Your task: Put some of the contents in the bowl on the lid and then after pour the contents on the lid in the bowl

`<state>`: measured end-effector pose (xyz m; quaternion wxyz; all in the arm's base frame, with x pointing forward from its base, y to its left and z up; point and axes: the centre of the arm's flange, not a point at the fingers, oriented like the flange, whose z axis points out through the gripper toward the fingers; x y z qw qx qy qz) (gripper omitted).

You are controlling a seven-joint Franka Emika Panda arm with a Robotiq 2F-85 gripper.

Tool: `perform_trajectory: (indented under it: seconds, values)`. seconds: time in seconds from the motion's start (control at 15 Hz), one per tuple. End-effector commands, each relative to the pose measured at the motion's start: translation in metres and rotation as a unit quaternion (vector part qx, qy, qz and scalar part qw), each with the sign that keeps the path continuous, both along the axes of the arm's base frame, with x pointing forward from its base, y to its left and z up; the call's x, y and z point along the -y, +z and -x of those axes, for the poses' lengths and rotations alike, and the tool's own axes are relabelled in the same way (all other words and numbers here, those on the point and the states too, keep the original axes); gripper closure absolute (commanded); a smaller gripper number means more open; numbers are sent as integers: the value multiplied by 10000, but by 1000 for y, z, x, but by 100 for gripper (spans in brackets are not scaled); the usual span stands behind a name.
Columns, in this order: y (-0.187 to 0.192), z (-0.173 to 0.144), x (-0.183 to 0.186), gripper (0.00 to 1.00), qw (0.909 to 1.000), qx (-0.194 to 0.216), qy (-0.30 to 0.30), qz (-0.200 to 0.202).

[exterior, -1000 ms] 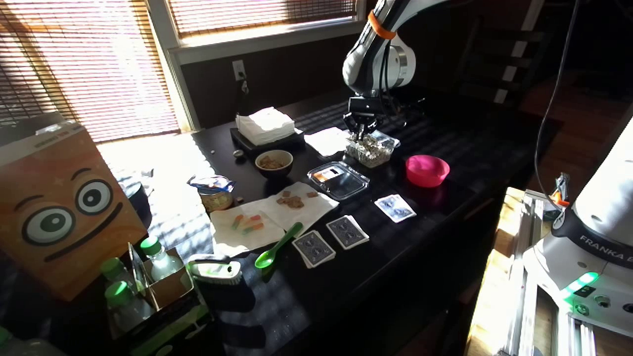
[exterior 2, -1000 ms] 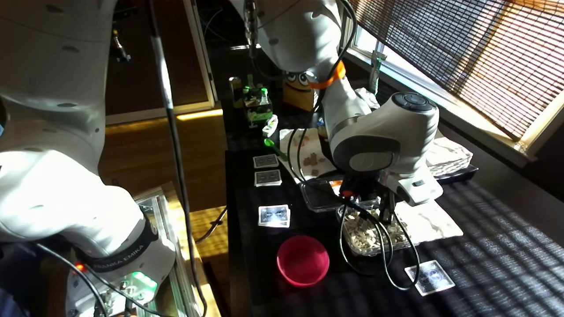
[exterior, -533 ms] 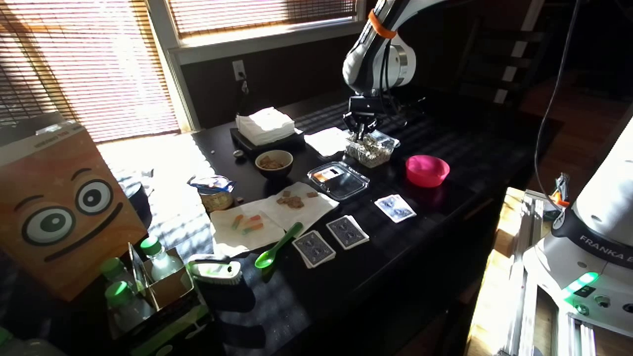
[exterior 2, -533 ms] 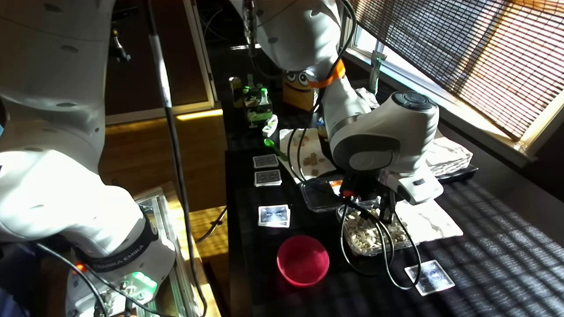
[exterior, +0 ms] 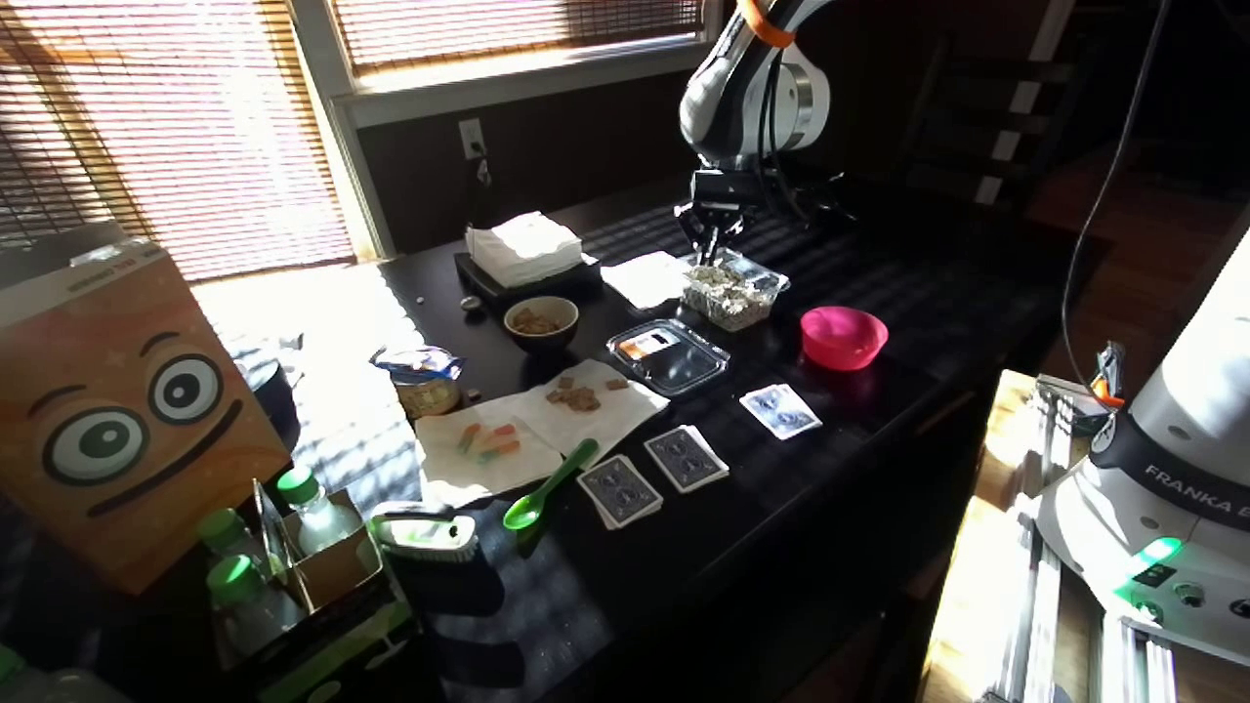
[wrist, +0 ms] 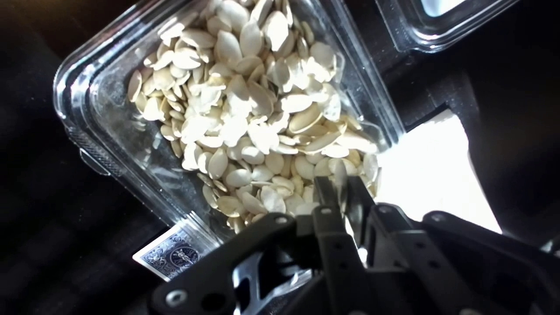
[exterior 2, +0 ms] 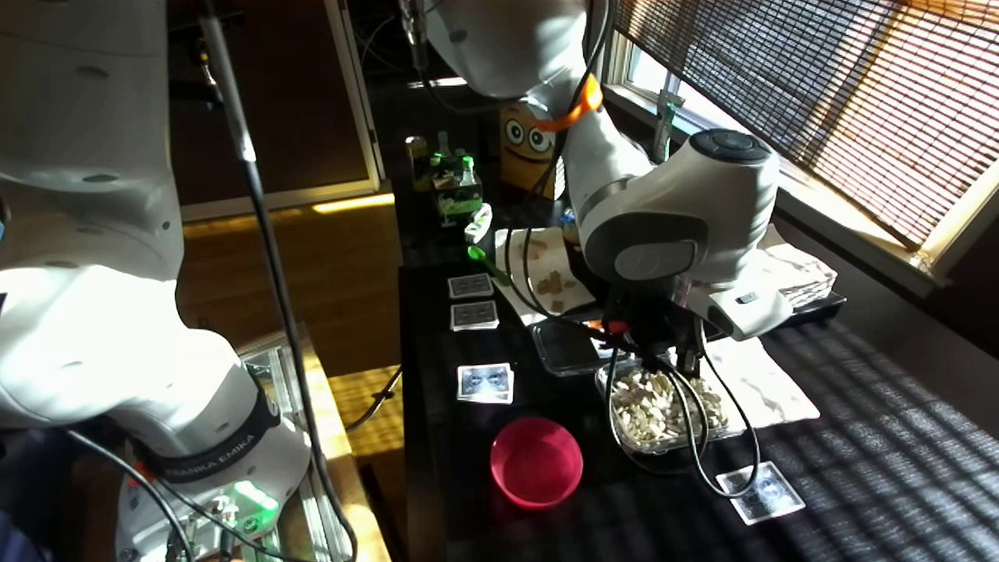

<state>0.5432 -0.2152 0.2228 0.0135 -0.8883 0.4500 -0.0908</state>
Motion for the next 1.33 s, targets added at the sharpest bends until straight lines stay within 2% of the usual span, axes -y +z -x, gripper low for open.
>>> perform_trajectory:
  seconds: [0.0,0.4,0.67,1.0,1.27]
  values:
    - [27,19,-15,97,9997,-21,255,-34]
    - [48,37,-54,97,9945,-449,879,-339]
    - [52,43,-92,97,9868,-379,1515,-425]
    - [42,47,-141,97,9712,-342,2330,-362]
    - [20,46,-169,97,9574,-374,2845,-311]
